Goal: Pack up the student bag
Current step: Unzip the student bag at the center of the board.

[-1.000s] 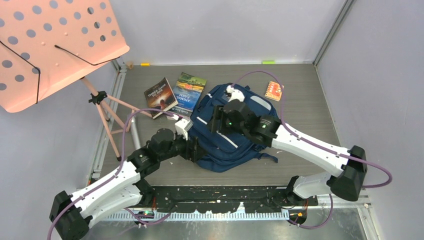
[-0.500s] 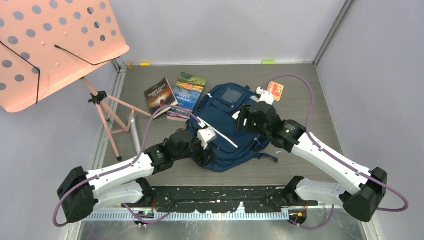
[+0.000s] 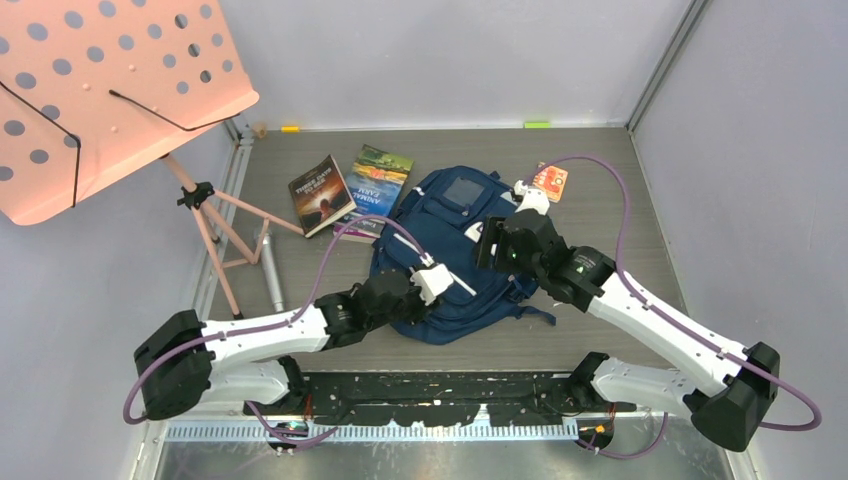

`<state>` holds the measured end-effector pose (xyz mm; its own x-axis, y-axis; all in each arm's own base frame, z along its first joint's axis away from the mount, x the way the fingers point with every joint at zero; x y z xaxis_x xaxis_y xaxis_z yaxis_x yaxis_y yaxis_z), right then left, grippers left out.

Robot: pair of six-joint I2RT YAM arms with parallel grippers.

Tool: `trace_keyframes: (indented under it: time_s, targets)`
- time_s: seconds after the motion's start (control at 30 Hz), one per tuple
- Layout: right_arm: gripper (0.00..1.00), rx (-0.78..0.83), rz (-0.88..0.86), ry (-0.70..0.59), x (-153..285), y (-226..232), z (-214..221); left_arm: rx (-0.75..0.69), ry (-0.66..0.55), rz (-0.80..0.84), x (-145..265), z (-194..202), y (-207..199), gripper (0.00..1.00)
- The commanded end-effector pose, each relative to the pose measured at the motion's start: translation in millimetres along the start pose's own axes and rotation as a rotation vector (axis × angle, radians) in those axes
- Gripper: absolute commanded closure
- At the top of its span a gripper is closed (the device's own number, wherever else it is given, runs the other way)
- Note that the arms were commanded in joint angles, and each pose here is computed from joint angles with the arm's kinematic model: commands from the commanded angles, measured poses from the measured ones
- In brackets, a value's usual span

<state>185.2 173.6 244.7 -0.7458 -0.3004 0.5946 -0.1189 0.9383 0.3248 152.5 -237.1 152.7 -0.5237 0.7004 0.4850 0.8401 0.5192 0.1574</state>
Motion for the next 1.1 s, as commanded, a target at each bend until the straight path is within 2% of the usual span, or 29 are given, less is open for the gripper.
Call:
trace_keyframes:
  time_s: [0.0,0.07,0.17,0.3,0.33,0.43,0.6,0.83,1.07]
  targets:
    - [0.30,0.015,-0.081,-0.043,5,5,-6,-0.005,-0.098,-0.129,-4,-14,12,0.57]
    - [0.30,0.043,-0.114,-0.029,3,7,-3,-0.010,-0.094,-0.118,-8,-13,10,0.61]
    - [0.31,0.083,-0.157,-0.016,1,8,2,-0.020,-0.084,-0.113,-14,-8,9,0.72]
    - [0.32,0.150,-0.237,-0.001,-2,9,11,-0.004,-0.087,-0.104,-13,-10,8,0.97]
    - [0.32,0.168,-0.261,0.007,-4,9,16,0.005,-0.096,-0.106,-11,-11,8,1.00]
    - [0.35,0.197,-0.318,0.016,-7,11,23,0.042,-0.119,-0.138,-2,-15,12,1.00]
    - [0.36,0.307,-0.395,-0.046,-12,18,35,0.090,-0.110,-0.150,12,-21,14,1.00]
    - [0.35,0.536,-0.379,-0.141,-22,44,44,0.152,-0.075,-0.159,17,-20,21,1.00]
    - [0.35,0.687,-0.296,-0.120,-54,60,57,0.242,-0.091,-0.159,21,-23,35,1.00]
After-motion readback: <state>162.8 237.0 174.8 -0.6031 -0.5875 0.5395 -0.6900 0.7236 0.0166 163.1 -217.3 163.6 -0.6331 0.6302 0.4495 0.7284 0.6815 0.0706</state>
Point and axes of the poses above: each gripper's point midway between its finger pads, its own x axis back along the fingers, its own y axis along the line the jaws close on, z = x × y, the point moved 8 cm from there along x, back along the fingers, and after that the axes turned 1 degree about x, right-handed, at the moved point
